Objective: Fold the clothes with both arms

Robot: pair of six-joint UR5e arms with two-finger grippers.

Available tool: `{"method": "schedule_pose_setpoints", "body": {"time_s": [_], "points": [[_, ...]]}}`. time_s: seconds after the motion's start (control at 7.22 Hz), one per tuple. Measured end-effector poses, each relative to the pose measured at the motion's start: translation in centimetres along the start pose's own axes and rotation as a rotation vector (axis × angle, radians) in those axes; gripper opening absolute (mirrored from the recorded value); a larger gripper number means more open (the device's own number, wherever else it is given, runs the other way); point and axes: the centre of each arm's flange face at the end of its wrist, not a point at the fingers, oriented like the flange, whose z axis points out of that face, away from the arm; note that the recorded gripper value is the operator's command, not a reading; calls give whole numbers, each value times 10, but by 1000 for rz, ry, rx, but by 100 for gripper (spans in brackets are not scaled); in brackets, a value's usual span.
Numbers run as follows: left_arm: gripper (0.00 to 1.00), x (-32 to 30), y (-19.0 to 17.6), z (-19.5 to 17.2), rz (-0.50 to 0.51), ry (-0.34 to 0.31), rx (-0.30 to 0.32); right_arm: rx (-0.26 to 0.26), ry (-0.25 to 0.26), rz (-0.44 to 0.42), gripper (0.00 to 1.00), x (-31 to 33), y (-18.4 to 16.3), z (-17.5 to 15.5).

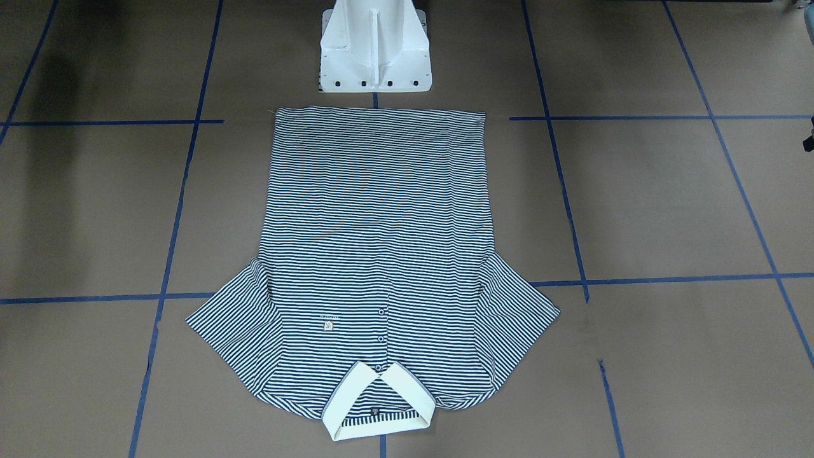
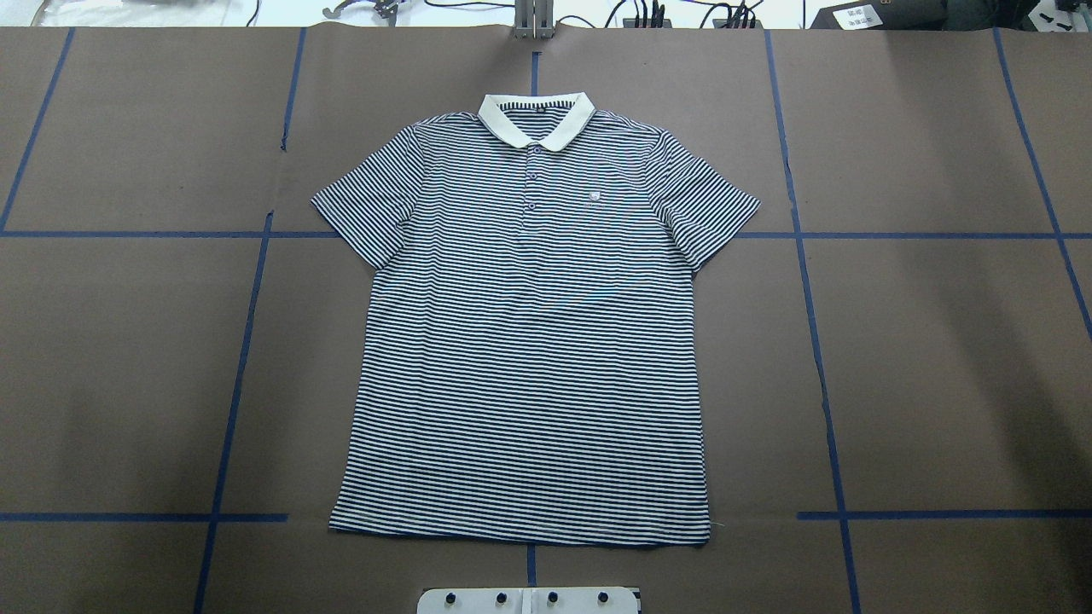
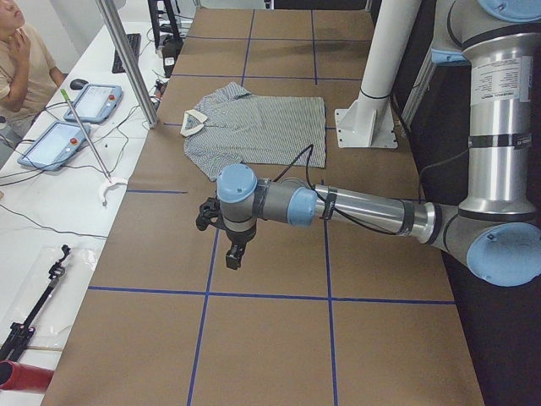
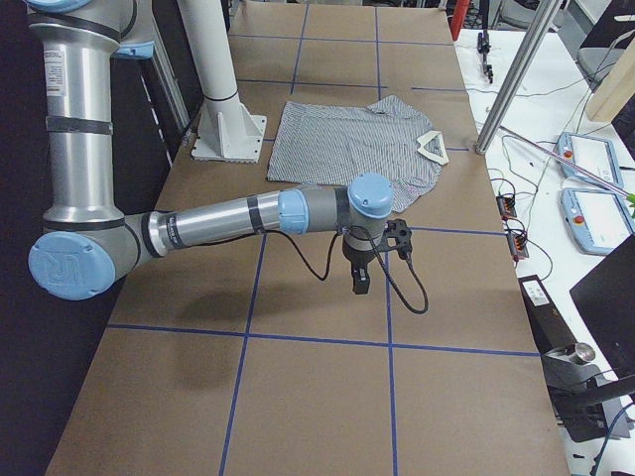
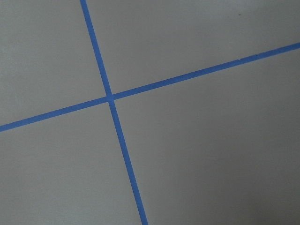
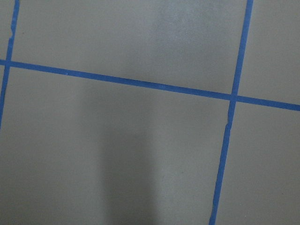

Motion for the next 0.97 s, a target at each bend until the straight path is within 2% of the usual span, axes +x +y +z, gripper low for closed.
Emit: {"method": "schedule_pose_setpoints", "body": {"time_s": [0.28,0.55,0.97], "points": [[100,12,-3,-11,20,-2,22,7,-12,-12,100,-17,-13,0],[100,15,-4,-14,30,0,29,45,-37,43,100,-59,-45,18],[100,19,-1,-15,35,32,36,139,-158,227,97,-150,-106,106]]}}
